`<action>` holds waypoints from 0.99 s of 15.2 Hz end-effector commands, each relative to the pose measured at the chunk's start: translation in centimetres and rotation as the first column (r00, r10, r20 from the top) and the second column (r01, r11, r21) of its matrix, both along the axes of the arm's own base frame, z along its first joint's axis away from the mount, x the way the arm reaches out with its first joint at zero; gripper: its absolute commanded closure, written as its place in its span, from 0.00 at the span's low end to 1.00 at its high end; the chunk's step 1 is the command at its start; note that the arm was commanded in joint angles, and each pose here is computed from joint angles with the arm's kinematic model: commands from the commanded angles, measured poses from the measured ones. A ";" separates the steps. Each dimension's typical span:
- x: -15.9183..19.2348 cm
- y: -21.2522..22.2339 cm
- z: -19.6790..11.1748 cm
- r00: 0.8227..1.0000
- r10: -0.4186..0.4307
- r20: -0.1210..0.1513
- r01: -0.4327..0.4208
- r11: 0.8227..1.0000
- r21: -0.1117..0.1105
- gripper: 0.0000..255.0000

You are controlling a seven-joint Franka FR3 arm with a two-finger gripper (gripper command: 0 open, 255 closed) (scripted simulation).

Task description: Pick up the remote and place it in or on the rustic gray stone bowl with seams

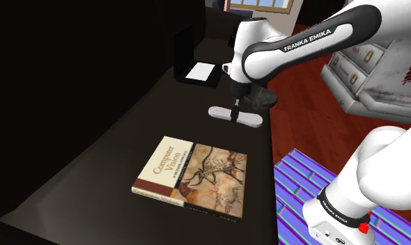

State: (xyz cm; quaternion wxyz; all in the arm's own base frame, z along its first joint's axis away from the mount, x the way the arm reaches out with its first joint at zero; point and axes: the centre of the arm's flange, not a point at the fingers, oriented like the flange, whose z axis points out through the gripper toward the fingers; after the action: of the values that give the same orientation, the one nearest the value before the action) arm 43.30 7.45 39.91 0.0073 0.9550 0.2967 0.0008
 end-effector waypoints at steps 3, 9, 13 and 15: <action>-0.2 -0.1 2.1 1.000 0.000 0.000 0.000 1.000 0.000 1.00; -0.2 -0.1 5.3 1.000 0.000 0.000 0.000 1.000 0.000 1.00; -0.2 -0.1 7.4 1.000 0.000 0.000 0.000 1.000 0.000 1.00; -0.2 -0.1 8.4 1.000 0.000 0.000 0.000 1.000 0.000 1.00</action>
State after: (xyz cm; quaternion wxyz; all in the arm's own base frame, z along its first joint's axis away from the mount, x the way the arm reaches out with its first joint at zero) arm 43.17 7.34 47.85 0.0072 0.9550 0.2966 0.0008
